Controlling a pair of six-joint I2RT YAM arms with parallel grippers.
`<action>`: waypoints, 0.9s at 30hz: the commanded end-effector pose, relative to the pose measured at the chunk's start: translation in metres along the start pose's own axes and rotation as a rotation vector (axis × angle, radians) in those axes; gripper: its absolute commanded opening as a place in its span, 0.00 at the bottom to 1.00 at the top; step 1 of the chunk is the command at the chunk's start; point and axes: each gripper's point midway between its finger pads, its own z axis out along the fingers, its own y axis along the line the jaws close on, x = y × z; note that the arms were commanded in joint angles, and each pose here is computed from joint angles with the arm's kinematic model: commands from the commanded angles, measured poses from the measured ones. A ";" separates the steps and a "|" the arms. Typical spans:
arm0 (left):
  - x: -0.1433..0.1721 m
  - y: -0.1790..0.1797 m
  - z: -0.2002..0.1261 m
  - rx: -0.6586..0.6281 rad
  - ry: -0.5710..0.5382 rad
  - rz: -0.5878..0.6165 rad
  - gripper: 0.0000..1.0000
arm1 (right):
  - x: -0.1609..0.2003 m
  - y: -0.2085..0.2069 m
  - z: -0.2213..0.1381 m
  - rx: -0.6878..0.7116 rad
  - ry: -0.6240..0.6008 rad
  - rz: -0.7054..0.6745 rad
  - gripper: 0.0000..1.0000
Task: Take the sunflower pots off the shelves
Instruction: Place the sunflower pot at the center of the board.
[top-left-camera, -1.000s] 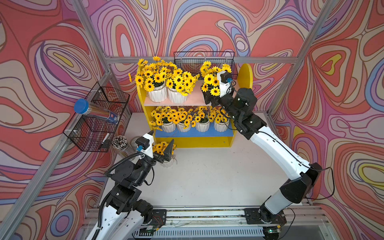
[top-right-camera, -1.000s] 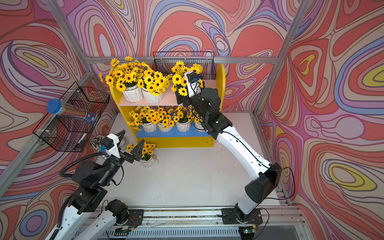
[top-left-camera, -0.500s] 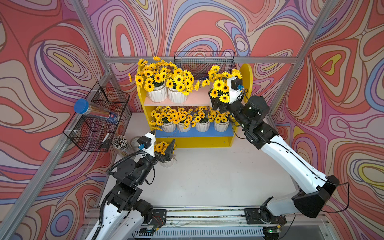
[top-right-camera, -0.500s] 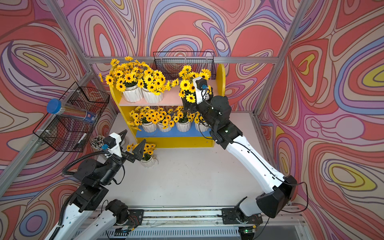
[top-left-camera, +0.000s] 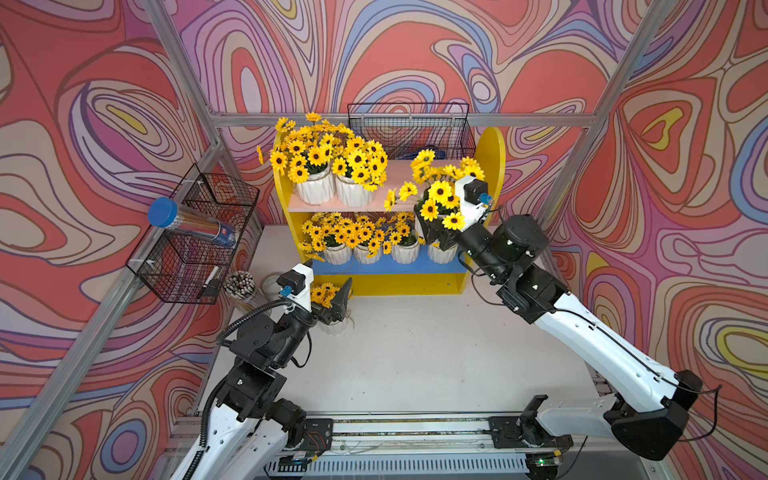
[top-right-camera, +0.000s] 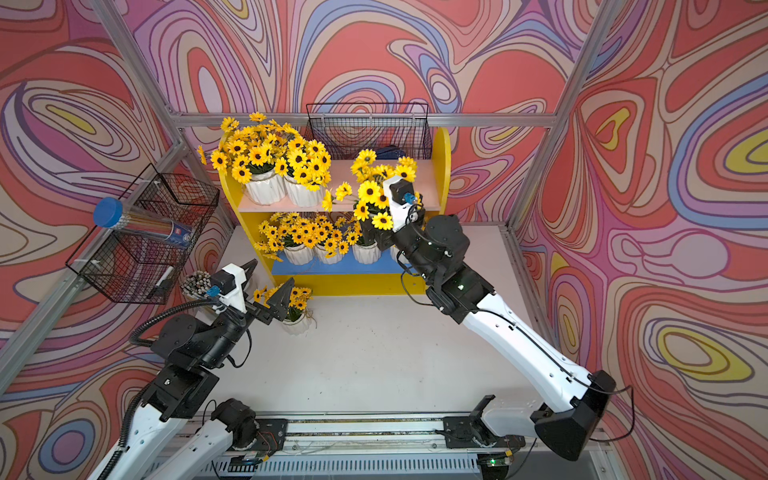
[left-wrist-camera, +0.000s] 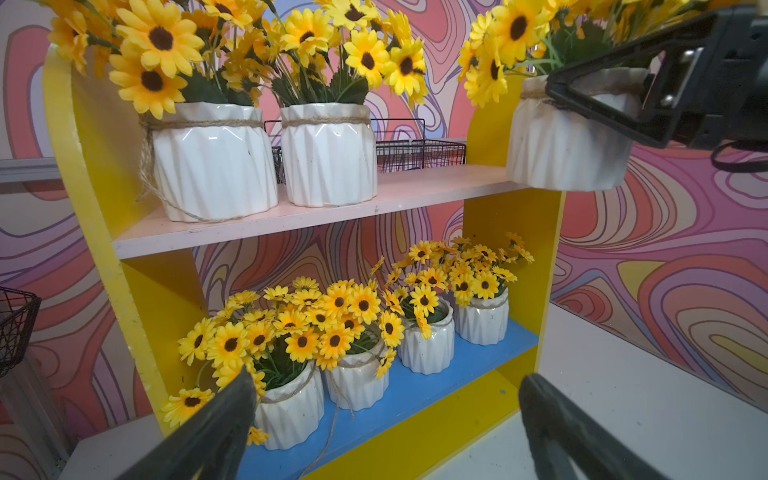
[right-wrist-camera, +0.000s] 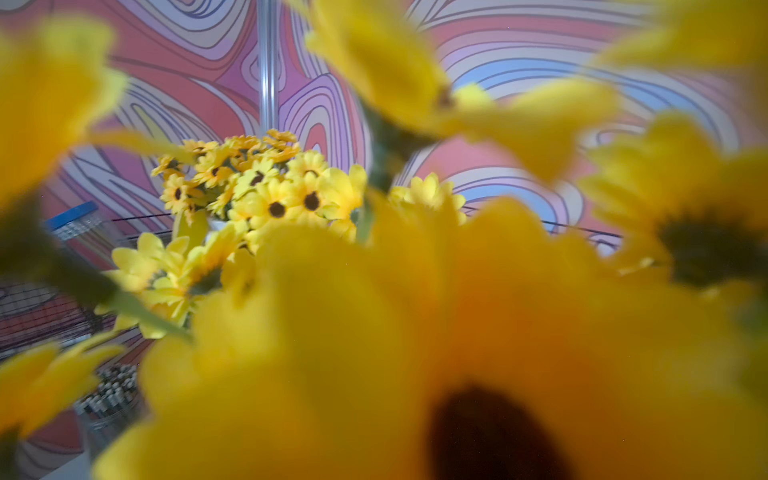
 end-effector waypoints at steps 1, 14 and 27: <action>-0.009 -0.002 -0.001 0.009 -0.020 -0.003 1.00 | -0.021 0.044 -0.016 -0.103 -0.068 -0.003 0.00; 0.003 0.003 -0.023 -0.019 0.052 -0.010 1.00 | 0.091 0.128 -0.033 -0.254 0.128 0.103 0.00; 0.027 0.011 -0.038 -0.073 0.108 -0.038 1.00 | 0.181 0.143 -0.039 -0.257 0.253 0.128 0.00</action>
